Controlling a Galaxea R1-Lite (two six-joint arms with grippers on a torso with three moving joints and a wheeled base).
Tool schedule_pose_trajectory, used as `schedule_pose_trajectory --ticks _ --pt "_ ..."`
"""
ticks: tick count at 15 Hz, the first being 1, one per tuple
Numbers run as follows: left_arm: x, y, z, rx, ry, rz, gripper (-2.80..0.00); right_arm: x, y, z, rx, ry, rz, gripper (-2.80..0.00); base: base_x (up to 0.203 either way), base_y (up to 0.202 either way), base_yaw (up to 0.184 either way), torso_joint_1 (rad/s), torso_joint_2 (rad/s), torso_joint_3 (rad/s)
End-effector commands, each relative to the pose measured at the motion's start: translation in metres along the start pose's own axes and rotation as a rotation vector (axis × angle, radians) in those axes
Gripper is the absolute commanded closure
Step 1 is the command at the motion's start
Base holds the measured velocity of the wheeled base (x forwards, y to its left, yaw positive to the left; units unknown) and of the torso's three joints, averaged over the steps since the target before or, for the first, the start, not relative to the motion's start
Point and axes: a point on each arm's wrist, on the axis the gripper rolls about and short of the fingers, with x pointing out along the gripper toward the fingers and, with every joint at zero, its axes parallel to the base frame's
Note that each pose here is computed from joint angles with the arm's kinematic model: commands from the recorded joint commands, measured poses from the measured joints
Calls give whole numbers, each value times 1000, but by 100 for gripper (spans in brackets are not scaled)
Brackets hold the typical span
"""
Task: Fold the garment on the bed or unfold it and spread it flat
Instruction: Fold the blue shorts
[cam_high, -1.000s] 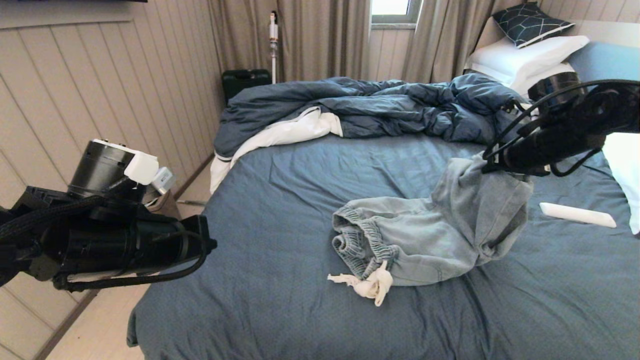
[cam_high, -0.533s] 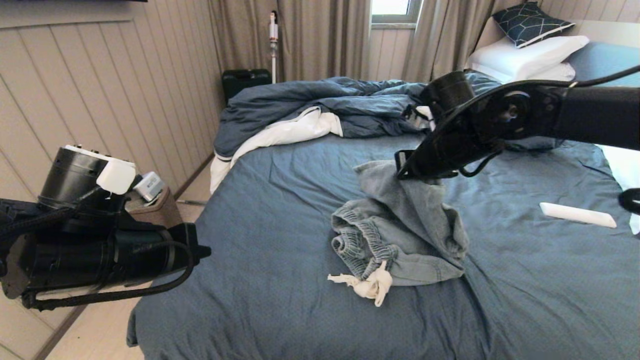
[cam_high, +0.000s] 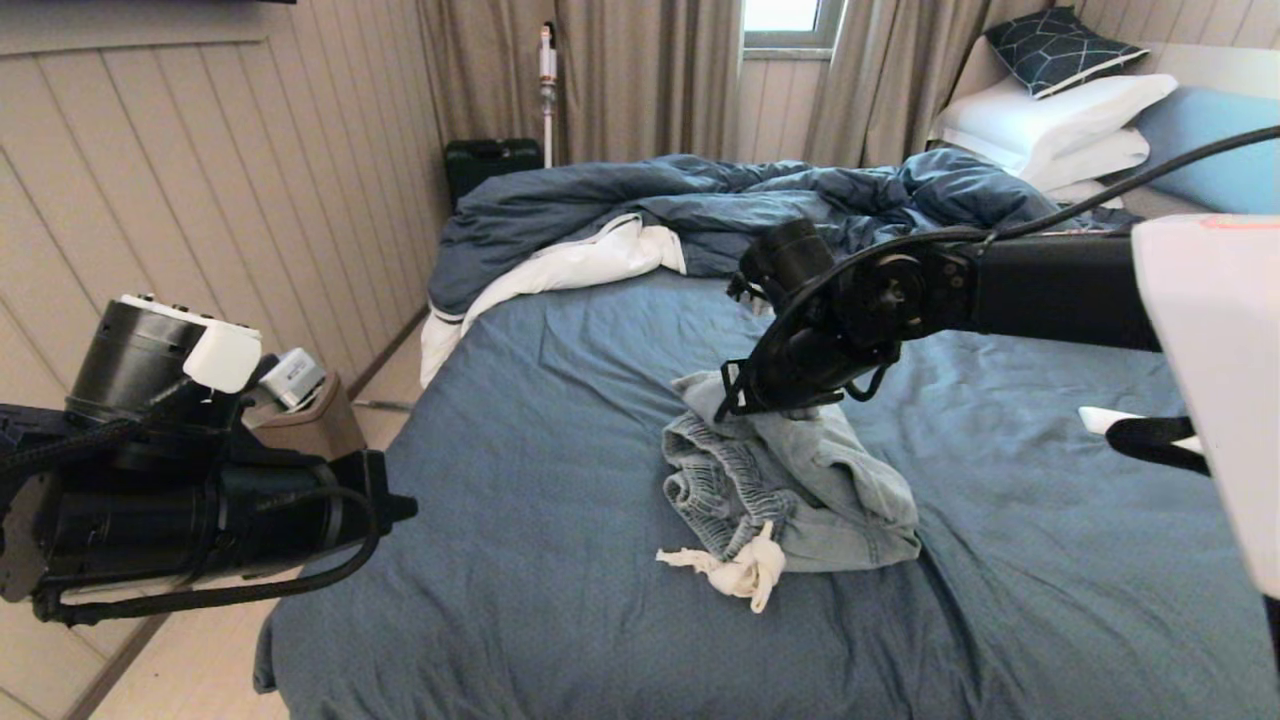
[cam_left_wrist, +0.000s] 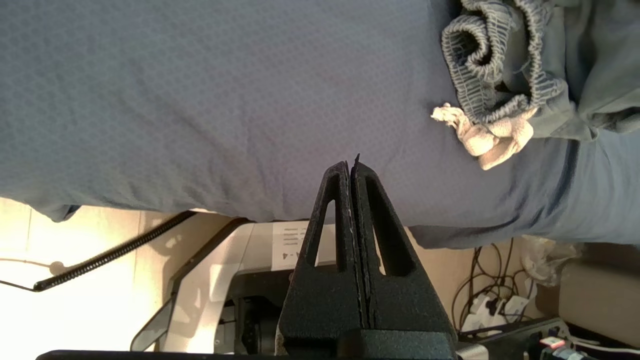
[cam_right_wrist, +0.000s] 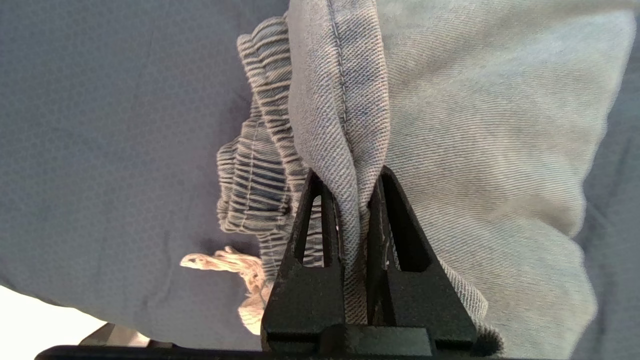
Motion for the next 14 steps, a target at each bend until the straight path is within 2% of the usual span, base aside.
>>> schedule_pose_trajectory --ticks 1,2,8,14 --pt "2 0 0 -4 7 2 0 9 0 -5 -4 30 -10 0 0 0 0 0 0 0" --pt "2 1 -1 -5 8 4 0 9 0 -6 -7 34 -10 -280 0 0 0 0 0 0" --pt "-1 0 0 -6 -4 -1 0 -3 -1 0 6 0 0 -280 0 0 0 0 0 0" --pt "-33 3 14 -25 -124 -28 0 -80 -9 18 29 -155 45 -280 0 0 0 0 0 0"
